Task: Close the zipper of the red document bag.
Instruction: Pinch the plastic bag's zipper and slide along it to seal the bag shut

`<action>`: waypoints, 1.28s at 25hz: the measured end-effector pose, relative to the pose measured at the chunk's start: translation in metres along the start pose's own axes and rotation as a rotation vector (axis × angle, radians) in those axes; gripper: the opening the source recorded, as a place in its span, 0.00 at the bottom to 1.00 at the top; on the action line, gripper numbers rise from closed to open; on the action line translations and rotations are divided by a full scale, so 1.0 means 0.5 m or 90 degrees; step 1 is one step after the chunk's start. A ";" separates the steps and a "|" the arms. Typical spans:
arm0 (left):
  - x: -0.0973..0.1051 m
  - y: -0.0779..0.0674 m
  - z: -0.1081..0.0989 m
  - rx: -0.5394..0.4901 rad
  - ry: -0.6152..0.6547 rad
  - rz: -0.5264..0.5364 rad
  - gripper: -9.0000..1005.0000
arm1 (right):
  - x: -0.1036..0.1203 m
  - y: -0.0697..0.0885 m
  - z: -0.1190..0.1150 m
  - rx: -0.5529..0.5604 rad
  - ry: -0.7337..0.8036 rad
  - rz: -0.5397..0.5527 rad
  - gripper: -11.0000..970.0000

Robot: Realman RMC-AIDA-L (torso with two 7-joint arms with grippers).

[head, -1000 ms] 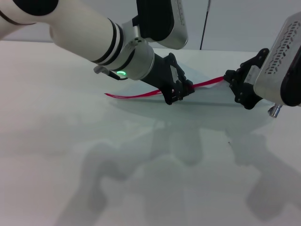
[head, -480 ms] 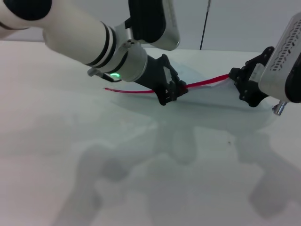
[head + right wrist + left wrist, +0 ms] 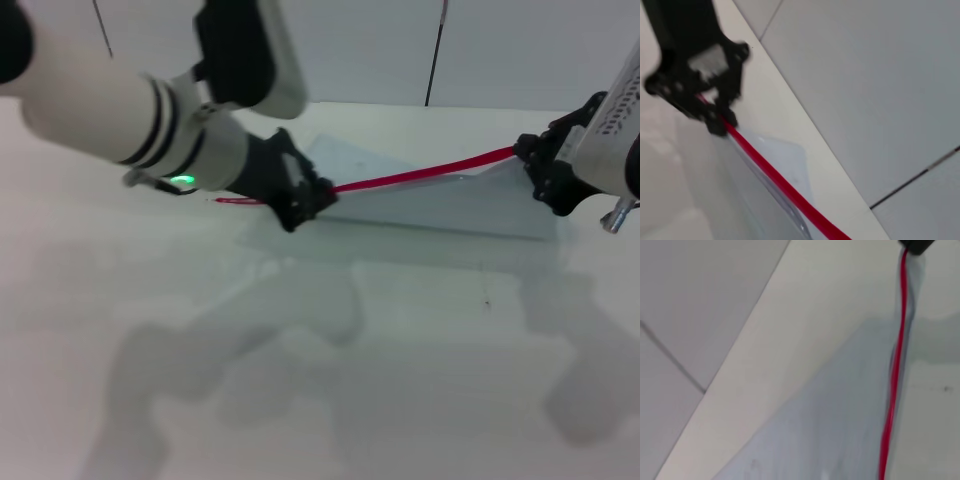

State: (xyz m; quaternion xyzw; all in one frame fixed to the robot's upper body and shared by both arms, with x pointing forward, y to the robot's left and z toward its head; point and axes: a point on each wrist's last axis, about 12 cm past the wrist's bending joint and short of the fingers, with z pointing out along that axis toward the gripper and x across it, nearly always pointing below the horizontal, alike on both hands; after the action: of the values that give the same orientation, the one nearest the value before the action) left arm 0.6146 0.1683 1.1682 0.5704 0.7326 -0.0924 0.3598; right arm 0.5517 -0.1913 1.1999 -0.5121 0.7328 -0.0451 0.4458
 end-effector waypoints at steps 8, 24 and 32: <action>0.087 0.007 -0.041 -0.040 0.006 -0.087 0.10 | 0.027 -0.016 0.005 0.016 0.017 0.028 0.04; 0.132 0.015 -0.066 -0.066 0.009 -0.135 0.11 | 0.042 -0.028 0.007 0.032 0.021 0.046 0.04; 0.119 0.043 -0.094 -0.100 -0.049 -0.169 0.12 | 0.046 -0.030 0.009 0.035 0.025 0.052 0.04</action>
State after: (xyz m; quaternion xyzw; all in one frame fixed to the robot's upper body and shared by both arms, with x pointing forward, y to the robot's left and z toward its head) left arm 0.6089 0.2467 1.1704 0.4350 0.7923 -0.1033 0.4153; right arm 0.5636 -0.2148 1.1913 -0.4683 0.7602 -0.0570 0.4467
